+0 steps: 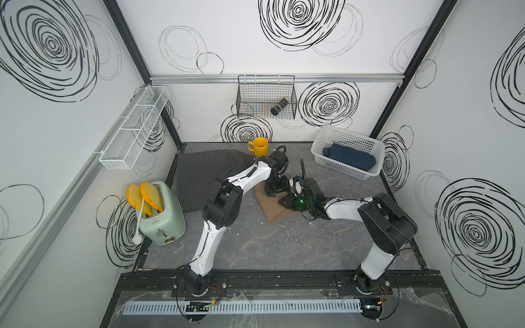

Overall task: Roll up the skirts
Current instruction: Roll the skirt at the center of the board.

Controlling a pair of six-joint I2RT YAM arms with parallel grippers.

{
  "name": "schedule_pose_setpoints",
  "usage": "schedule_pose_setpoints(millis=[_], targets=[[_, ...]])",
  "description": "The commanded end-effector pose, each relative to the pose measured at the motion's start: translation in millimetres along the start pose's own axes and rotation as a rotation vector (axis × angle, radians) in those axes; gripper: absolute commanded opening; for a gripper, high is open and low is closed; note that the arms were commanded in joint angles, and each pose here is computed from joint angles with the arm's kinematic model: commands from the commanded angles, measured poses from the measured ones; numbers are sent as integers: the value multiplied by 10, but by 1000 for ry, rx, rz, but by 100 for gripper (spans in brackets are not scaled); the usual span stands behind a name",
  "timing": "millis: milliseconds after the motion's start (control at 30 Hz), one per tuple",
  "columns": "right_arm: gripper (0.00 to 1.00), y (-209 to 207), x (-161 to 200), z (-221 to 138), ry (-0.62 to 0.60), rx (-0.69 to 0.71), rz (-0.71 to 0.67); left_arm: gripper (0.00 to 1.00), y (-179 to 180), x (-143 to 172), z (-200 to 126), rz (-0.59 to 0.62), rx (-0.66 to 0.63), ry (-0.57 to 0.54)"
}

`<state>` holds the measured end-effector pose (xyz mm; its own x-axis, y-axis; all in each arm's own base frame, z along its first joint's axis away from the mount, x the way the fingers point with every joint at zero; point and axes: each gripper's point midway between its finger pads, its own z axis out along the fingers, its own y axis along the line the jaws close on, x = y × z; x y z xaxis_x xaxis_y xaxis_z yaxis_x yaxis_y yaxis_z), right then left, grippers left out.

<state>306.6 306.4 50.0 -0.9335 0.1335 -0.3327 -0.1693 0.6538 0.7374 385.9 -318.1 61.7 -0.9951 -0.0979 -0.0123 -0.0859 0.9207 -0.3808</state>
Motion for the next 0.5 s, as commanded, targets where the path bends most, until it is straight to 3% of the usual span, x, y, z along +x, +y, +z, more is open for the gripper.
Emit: schedule_pose_setpoints(millis=[0,133,233,333,467], targets=[[14,-298,336,54,86,54,68,71,-527,-151,-732,88,151,-136],[13,-402,432,47,104,62,88,71,-500,-320,-1197,118,146,-232],[13,-423,446,23,102,62,88,68,-236,-418,-1381,106,105,-287],[13,-405,431,11,101,55,84,55,51,-407,-1291,75,81,-283],[14,-379,397,4,98,52,83,32,422,-408,-953,58,-24,-263]])
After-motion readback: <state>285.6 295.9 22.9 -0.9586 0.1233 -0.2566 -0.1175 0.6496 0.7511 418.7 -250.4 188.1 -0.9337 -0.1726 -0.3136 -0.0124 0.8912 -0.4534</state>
